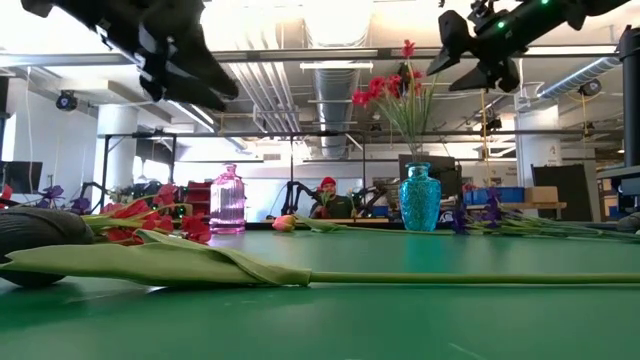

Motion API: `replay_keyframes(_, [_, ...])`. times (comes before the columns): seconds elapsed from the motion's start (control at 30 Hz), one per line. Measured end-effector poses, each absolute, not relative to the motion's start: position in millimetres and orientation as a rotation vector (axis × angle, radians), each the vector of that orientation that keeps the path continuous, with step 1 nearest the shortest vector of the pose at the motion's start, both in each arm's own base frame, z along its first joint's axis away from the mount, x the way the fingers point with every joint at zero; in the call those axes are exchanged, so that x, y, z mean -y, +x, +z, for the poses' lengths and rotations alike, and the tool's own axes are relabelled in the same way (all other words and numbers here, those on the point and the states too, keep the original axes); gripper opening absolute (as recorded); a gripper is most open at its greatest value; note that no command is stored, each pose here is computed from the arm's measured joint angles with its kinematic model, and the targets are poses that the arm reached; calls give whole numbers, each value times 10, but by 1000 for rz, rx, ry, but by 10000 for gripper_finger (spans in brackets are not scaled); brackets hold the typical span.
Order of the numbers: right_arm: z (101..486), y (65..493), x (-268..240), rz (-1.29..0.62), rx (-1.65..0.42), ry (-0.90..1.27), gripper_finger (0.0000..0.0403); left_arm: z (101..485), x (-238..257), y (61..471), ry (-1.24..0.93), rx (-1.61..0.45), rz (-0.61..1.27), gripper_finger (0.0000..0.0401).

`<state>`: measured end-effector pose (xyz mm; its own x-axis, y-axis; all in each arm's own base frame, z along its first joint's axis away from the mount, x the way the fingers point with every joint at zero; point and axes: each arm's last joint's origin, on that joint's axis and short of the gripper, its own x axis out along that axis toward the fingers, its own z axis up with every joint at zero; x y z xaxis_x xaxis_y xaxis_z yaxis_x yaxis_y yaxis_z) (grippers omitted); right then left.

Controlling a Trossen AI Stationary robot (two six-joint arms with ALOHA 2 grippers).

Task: Sort flowers into vase by color
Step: Put the bottom pink flower into the blue vase

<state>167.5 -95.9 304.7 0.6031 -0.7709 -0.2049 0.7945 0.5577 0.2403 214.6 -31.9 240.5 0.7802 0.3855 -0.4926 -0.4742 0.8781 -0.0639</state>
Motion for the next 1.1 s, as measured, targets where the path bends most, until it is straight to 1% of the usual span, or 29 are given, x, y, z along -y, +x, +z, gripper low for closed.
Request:
replay_keyframes(0.1, [3076, 1655, 932, -867, -60, 354, 305, 2426, 337, 2130, -254, -562, 428, 283])
replay_keyframes(0.27, [3113, 1638, 893, -763, -41, 398, 304, 2482, 347, 2055, -335, -696, 448, 283])
replay_keyframes(0.47, [3192, 1641, 883, -722, -29, 402, 304, 2603, 428, 1994, -445, -800, 409, 283])
replay_keyframes(0.57, [3228, 1639, 872, -697, -46, 415, 304, 2589, 504, 1963, -517, -839, 380, 283])
replay_keyframes(0.7, [3232, 1620, 851, -677, -114, 461, 304, 2515, 629, 1904, -570, -920, 386, 283])
replay_keyframes(0.83, [3186, 1586, 820, -657, -233, 507, 304, 2443, 754, 1862, -614, -991, 402, 283])
replay_keyframes(1.1, [3033, 1512, 781, -694, -412, 568, 304, 2282, 982, 1864, -714, -1100, 448, 283])
